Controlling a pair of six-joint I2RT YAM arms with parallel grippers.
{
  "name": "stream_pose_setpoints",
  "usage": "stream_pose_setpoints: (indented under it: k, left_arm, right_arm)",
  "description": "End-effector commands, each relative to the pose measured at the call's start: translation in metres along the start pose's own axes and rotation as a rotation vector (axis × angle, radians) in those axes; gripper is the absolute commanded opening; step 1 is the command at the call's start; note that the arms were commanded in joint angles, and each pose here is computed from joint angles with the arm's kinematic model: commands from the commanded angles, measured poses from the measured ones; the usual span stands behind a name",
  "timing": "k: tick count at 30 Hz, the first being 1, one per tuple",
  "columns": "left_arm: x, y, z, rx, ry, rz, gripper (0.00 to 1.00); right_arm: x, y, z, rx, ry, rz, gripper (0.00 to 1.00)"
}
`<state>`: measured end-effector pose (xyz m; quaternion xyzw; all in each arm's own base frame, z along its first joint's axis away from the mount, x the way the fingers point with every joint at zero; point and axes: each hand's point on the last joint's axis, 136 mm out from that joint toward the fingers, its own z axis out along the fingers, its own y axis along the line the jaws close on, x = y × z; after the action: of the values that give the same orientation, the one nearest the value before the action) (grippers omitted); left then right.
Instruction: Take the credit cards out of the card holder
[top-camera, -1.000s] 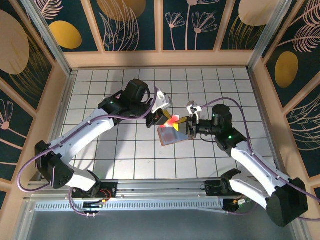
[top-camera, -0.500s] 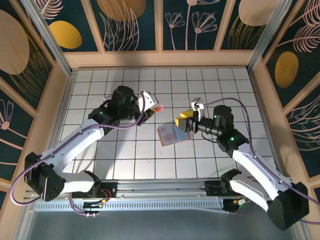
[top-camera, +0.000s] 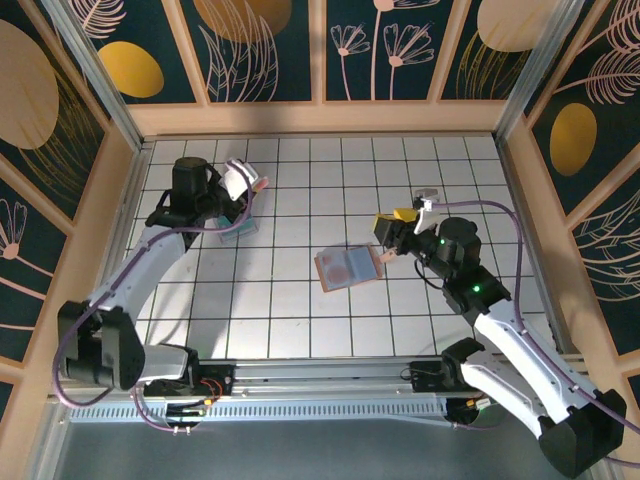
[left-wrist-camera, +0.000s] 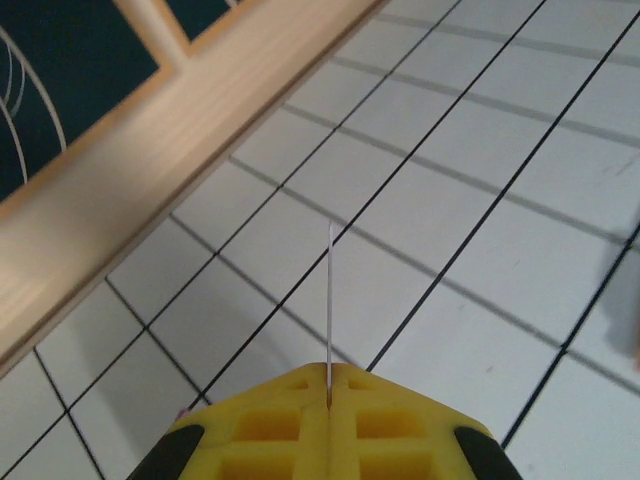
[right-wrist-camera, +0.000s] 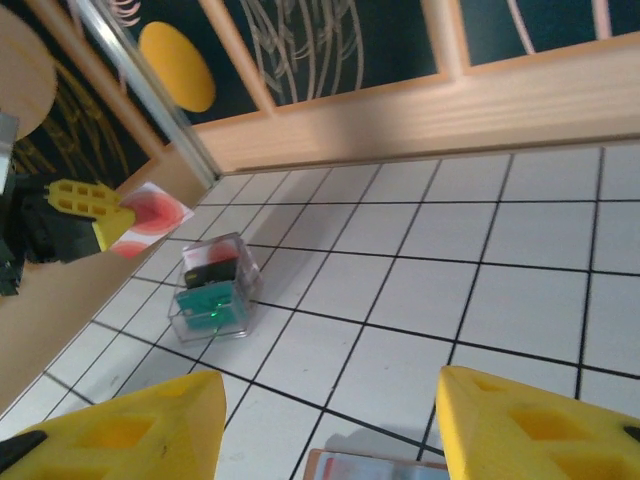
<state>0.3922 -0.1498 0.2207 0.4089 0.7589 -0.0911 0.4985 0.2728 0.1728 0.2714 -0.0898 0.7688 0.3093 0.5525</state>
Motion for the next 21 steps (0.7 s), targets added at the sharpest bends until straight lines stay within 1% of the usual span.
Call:
stream_pose_setpoints:
  k: [1,4,12,16,21]
  left_arm:
    - [0.007,0.010,0.014,0.014,0.012,0.085,0.00]
    - [0.025,0.024,0.021,0.001,0.053,0.075,0.00]
    - [0.064,0.059,0.026,-0.062,0.144,0.061,0.00]
    - [0.081,0.070,0.027,-0.090,0.185,0.054,0.00]
    - [0.093,0.077,0.029,-0.098,0.221,0.049,0.00]
  right_arm:
    - [-0.019,-0.010,-0.008,0.089,-0.061,0.044,0.58]
    - [-0.023,-0.014,-0.012,0.116,-0.072,0.058,0.58]
    - [-0.033,-0.021,-0.022,0.177,-0.099,0.078,0.58]
    - [-0.034,-0.023,-0.023,0.189,-0.100,0.083,0.57]
    - [-0.035,-0.024,-0.024,0.202,-0.099,0.086,0.57]
